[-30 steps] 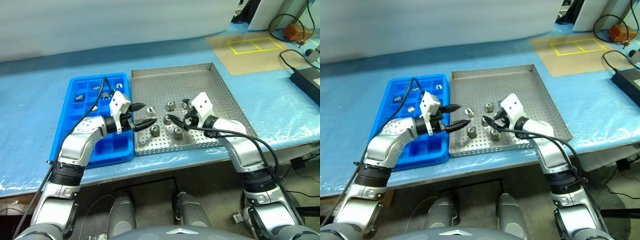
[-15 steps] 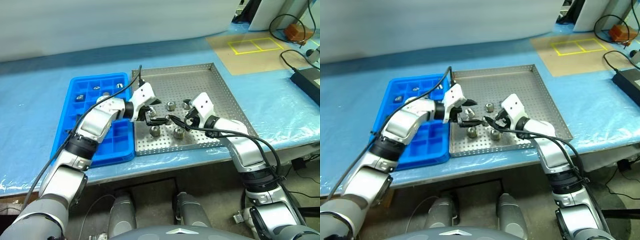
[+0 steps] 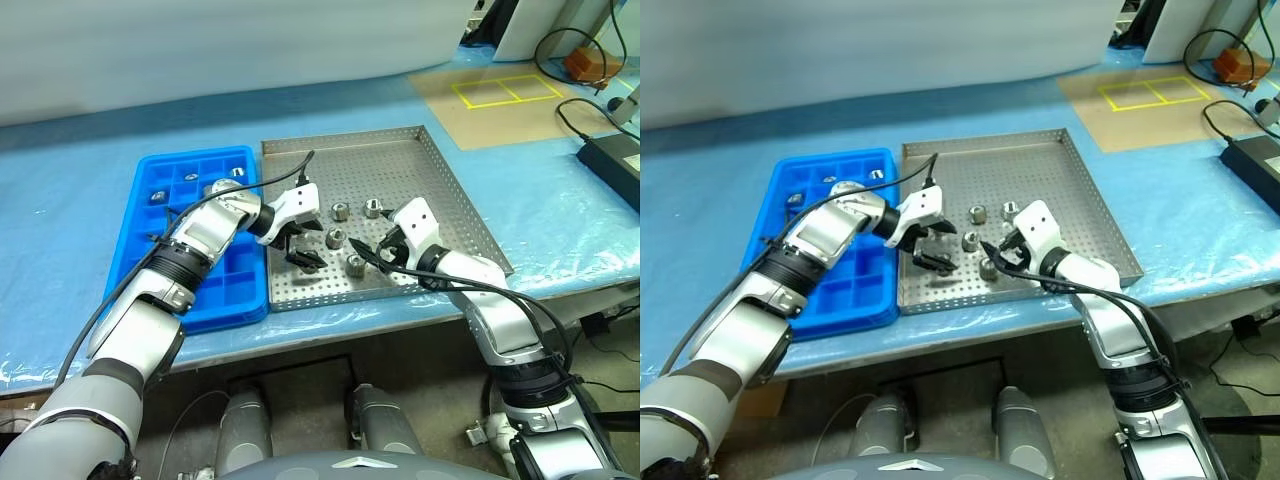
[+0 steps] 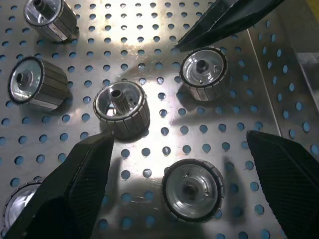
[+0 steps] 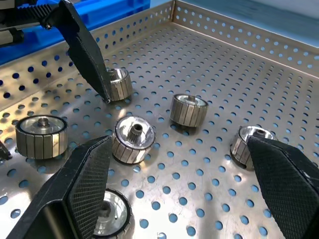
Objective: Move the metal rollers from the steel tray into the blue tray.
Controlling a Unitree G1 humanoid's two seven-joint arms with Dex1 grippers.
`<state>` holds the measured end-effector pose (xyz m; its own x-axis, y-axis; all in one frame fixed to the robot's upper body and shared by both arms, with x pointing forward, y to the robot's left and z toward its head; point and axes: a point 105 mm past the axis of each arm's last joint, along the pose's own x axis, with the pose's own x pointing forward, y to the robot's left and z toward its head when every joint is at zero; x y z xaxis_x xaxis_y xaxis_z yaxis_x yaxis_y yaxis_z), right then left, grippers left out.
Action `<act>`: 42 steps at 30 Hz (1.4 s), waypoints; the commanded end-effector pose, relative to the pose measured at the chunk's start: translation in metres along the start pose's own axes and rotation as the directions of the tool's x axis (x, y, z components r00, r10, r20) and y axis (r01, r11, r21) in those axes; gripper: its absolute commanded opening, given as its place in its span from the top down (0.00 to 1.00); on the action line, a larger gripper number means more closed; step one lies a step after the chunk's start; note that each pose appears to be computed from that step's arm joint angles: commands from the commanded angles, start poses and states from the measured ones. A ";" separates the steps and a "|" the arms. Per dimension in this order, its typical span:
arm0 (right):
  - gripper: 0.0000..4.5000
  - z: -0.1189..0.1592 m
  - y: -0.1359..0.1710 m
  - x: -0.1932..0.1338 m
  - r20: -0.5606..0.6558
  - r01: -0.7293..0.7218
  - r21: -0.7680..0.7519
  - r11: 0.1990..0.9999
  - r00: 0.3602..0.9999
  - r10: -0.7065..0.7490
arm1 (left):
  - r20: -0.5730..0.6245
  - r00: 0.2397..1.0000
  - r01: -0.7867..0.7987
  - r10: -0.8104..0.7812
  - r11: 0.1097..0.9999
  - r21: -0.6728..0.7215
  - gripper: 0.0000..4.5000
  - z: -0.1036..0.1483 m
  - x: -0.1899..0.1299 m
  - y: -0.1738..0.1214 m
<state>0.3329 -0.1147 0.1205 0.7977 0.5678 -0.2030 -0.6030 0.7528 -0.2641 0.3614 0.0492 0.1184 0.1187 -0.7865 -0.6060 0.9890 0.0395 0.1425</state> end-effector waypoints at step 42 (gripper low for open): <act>0.00 0.024 -0.010 -0.002 0.080 0.037 -0.042 0.998 0.996 -0.034 | 0.245 0.969 -0.065 0.022 0.984 0.167 0.58 0.024 -0.034 -0.013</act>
<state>0.3371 -0.1148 0.1281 0.8147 0.5522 -0.1774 -0.5794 0.7616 -0.2903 0.3451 0.0534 0.1295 0.0991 -0.8777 -0.4689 0.9673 -0.0255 0.2523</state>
